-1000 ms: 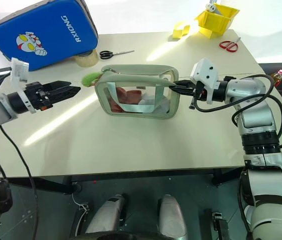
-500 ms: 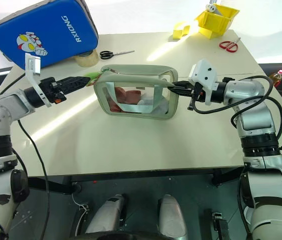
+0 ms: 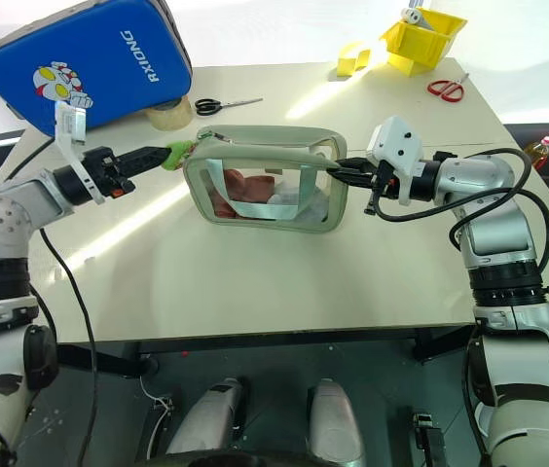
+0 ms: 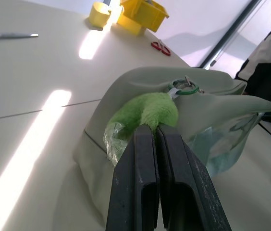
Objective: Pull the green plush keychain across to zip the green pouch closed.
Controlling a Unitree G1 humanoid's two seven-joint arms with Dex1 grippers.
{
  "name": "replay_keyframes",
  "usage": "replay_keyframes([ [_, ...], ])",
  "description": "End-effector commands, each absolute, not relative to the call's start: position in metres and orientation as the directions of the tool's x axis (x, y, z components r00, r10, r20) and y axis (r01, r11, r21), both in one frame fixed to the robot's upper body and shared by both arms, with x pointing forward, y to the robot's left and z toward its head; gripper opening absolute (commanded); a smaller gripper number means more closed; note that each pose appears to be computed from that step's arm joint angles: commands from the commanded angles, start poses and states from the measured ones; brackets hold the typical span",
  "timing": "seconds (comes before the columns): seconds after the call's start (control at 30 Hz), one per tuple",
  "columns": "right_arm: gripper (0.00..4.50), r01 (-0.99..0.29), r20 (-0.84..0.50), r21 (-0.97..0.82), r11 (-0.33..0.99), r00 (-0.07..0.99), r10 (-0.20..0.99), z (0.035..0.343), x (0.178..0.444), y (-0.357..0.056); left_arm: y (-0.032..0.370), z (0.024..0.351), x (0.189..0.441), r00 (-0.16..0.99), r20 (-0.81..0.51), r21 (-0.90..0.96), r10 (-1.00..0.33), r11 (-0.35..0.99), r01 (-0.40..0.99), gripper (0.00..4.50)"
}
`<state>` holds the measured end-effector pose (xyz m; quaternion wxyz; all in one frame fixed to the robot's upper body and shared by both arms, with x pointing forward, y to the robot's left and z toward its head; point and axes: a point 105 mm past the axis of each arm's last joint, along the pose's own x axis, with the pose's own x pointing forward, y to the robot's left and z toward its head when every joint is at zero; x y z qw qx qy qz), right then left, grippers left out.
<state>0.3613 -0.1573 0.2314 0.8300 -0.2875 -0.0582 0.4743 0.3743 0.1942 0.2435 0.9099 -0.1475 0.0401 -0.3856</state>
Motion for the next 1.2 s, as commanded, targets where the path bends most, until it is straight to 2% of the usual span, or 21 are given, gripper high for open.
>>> replay_keyframes([
  [0.03,0.00,-0.728,-0.135,-0.568,0.385,0.544,0.828,0.244,0.359,-0.155,0.184,0.292,0.369,0.667,0.162,-0.169,-0.727,0.645,0.745,0.05],
  [0.13,0.00,-0.727,-0.133,-0.568,0.386,0.544,0.828,0.244,0.359,-0.155,0.162,0.315,0.358,0.599,0.184,-0.039,-0.780,0.603,0.797,0.05],
  [0.2,0.00,-0.726,-0.131,-0.568,0.388,0.545,0.828,0.243,0.360,-0.155,0.145,0.319,0.348,0.545,0.142,0.100,-0.827,0.559,0.823,0.05],
  [0.37,0.00,-0.723,-0.125,-0.572,0.387,0.544,0.830,0.244,0.360,-0.152,0.123,0.295,0.343,0.486,-0.041,0.383,-0.873,0.436,0.815,0.05],
  [0.57,0.00,-0.723,-0.122,-0.574,0.386,0.541,0.832,0.243,0.358,-0.151,0.108,0.288,0.360,0.486,-0.050,0.492,-0.872,0.402,0.772,0.05],
  [0.73,0.00,-0.722,-0.125,-0.573,0.387,0.544,0.830,0.241,0.356,-0.152,0.107,0.290,0.374,0.508,0.001,0.503,-0.861,0.440,0.744,0.05],
  [0.83,0.00,-0.720,-0.123,-0.574,0.390,0.547,0.828,0.242,0.356,-0.153,0.108,0.292,0.373,0.492,0.003,0.479,-0.871,0.433,0.764,1.02],
  [0.9,0.00,-0.719,-0.123,-0.575,0.391,0.548,0.827,0.242,0.356,-0.153,0.111,0.297,0.369,0.478,-0.001,0.455,-0.878,0.425,0.782,1.96],
  [1.03,0.00,-0.718,-0.121,-0.575,0.392,0.549,0.827,0.241,0.357,-0.153,0.126,0.303,0.365,0.492,-0.028,0.456,-0.870,0.427,0.781,4.14],
  [1.07,0.00,-0.717,-0.120,-0.576,0.392,0.548,0.828,0.241,0.357,-0.152,0.132,0.305,0.363,0.498,-0.034,0.452,-0.867,0.431,0.781,4.47],
  [1.2,0.00,-0.717,-0.120,-0.578,0.390,0.546,0.829,0.241,0.357,-0.152,0.154,0.317,0.349,0.510,-0.059,0.414,-0.858,0.444,0.794,4.47],
])
